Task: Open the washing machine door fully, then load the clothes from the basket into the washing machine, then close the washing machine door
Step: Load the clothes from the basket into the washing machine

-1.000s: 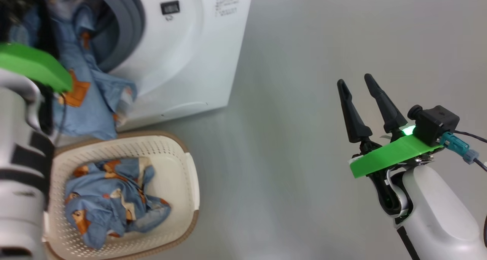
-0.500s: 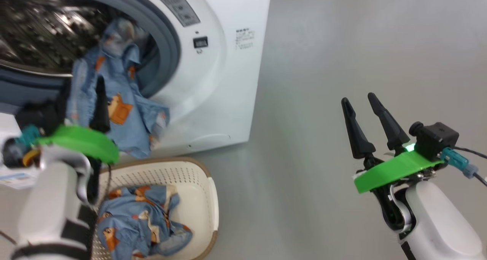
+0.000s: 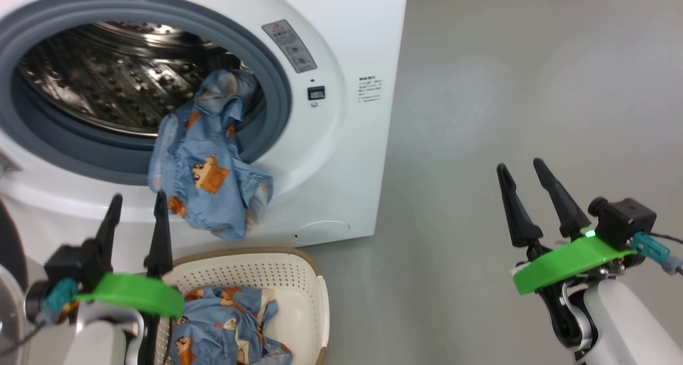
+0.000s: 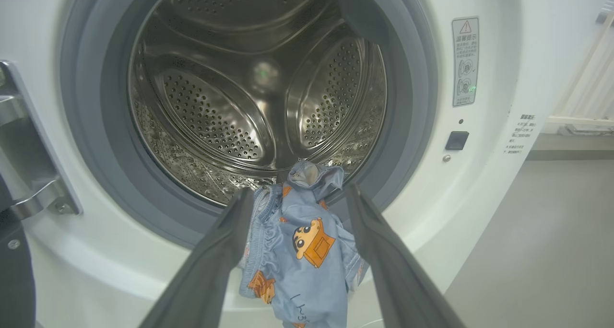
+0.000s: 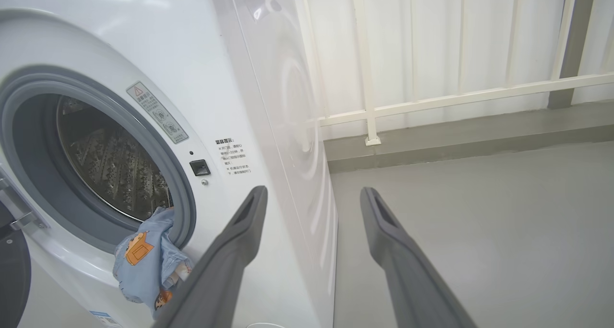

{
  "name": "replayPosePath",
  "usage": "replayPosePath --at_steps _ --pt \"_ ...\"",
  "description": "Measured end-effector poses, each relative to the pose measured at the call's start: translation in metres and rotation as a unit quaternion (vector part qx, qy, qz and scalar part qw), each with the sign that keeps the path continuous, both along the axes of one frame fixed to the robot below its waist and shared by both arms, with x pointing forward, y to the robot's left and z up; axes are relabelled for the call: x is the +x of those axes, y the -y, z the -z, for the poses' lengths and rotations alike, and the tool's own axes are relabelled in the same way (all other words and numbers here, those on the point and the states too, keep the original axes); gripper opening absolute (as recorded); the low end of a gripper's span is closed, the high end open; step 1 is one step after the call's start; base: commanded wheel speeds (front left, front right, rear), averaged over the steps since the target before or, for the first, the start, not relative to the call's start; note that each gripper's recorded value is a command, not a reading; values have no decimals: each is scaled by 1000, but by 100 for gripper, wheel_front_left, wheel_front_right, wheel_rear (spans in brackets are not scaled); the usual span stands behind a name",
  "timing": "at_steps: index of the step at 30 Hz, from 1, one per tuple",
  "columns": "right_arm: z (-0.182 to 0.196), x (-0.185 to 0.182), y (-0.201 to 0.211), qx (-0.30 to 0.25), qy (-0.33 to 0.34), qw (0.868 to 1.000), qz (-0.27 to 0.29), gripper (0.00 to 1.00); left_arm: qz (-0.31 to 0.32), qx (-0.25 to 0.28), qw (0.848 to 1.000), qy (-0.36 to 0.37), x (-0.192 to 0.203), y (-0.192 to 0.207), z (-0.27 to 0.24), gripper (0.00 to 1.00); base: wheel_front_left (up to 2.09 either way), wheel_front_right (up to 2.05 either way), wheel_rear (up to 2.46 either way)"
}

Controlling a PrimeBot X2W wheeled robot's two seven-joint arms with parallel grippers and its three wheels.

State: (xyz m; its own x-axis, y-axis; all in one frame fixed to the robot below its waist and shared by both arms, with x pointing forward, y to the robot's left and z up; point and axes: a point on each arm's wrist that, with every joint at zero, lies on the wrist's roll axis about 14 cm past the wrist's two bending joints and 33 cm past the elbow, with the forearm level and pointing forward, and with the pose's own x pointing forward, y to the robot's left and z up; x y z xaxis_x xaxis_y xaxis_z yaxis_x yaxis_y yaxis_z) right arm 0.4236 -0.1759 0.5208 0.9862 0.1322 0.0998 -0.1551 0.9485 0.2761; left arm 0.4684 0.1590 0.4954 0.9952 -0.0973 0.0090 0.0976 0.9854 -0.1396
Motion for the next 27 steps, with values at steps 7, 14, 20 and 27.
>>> replayPosePath --at_steps 7,14,20,27 --pt "-5 -4 -7 -1 7 1000 -10 100 -18 0 1000 7 -30 -13 -1 100 0 0 0" --pt "-5 -10 -7 -4 8 1000 -10 100 -32 -3 999 16 -46 -17 -6 100 0 0 0" --pt "-3 -12 -5 -4 5 1000 -7 100 -36 -4 999 22 -49 -17 -10 100 0 0 0" --pt "-1 -11 -4 -6 2 1000 -8 100 -37 -6 999 20 -48 -17 -10 100 0 0 0"
